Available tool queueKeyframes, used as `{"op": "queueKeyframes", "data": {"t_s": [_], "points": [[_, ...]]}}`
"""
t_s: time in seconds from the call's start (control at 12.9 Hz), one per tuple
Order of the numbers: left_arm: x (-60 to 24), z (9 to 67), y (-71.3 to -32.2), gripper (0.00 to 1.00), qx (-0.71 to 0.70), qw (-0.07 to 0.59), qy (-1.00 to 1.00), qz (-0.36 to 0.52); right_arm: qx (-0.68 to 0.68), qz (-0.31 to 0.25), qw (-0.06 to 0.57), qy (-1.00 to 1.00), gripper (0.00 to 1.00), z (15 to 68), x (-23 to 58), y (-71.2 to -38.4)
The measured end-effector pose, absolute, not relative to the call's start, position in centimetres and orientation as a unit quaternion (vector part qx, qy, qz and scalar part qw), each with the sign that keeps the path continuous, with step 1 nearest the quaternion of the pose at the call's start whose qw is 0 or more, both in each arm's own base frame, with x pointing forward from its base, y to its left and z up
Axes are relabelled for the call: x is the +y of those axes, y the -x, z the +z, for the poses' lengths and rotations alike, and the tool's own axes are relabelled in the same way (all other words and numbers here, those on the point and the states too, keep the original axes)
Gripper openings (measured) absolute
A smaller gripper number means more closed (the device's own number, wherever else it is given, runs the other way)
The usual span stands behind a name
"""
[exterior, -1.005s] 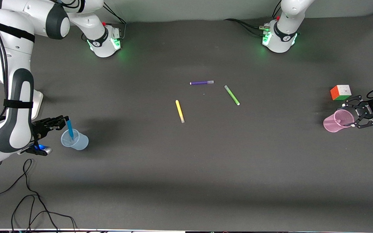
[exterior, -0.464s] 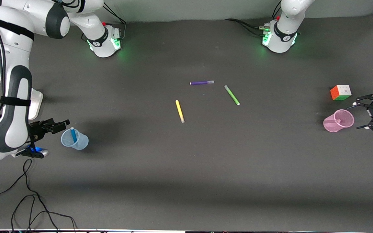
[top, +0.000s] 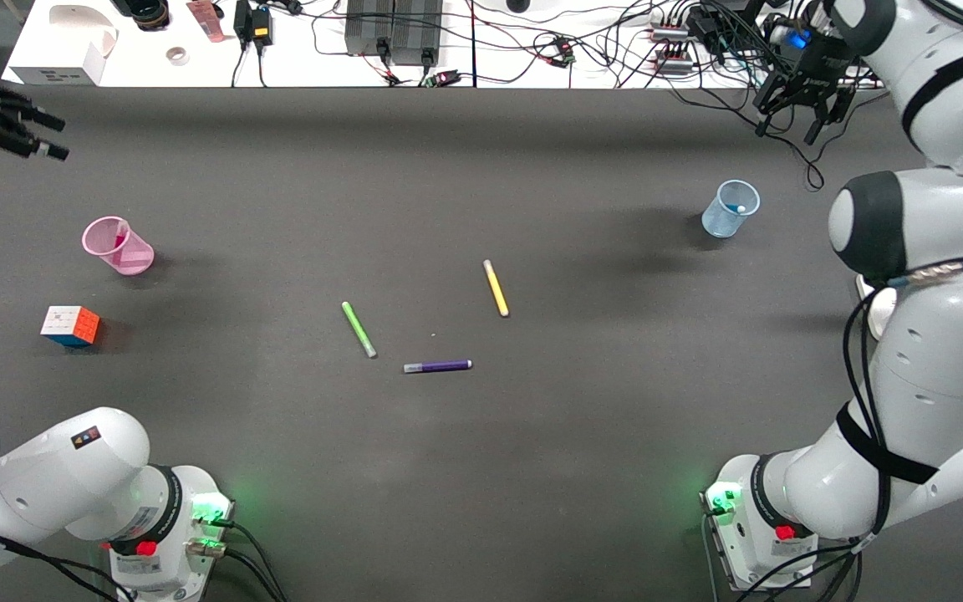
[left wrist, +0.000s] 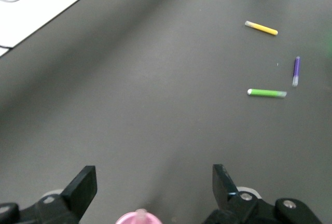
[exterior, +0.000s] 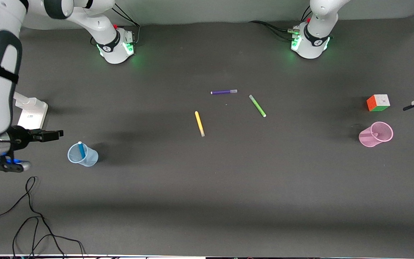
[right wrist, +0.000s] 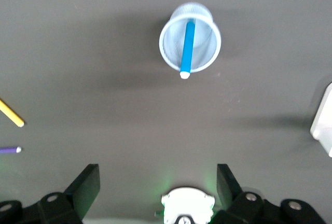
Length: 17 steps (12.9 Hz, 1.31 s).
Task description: Place pink and blue markers in matching cups
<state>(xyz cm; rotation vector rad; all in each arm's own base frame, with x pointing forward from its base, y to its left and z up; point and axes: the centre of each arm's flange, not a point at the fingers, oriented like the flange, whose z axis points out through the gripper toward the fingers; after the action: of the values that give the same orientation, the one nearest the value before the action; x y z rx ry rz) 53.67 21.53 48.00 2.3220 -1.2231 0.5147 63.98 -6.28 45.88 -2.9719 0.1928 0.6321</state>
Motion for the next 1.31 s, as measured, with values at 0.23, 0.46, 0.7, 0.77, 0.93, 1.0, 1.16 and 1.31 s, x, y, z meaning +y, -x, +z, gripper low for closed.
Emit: {"op": "queueKeyframes", "data": {"t_s": [0.23,0.46,0.7,0.77,0.93,1.0,1.16,1.31], "points": [[13.6,54.1,-53.8,1.00,-0.399,0.190,-0.888,0.127,0.089,0.141,0.040,0.985,1.00,47.3,-6.0,-62.6],[5.1,57.9,-53.5,1.00,-0.340,0.128,-0.929,0.070,0.105,0.104,0.038,0.988,1.00,49.2,-5.1,-60.2],[-1.6,59.5,-53.4,1.00,-0.271,0.075,-0.959,0.039,0.099,0.057,0.034,0.993,1.00,51.7,-3.3,-59.2],[-3.7,59.7,-53.3,1.00,-0.248,0.058,-0.967,0.031,0.098,0.048,0.035,0.993,1.00,51.9,-3.4,-58.9],[-7.5,59.8,-52.9,1.00,-0.201,0.029,-0.979,0.018,0.097,0.037,0.038,0.994,1.00,52.7,-3.5,-58.6],[-9.2,59.5,-52.6,1.00,-0.175,0.021,-0.984,0.010,0.095,0.029,0.039,0.994,1.00,53.5,-3.4,-58.6],[-11.6,59.0,-52.3,1.00,-0.134,0.014,-0.991,-0.011,0.089,0.017,0.038,0.995,1.00,55.7,-3.2,-58.5],[-12.7,58.7,-52.8,1.00,-0.123,0.009,-0.992,-0.030,0.079,0.017,0.026,0.996,1.00,57.2,-3.2,-58.2]]}}
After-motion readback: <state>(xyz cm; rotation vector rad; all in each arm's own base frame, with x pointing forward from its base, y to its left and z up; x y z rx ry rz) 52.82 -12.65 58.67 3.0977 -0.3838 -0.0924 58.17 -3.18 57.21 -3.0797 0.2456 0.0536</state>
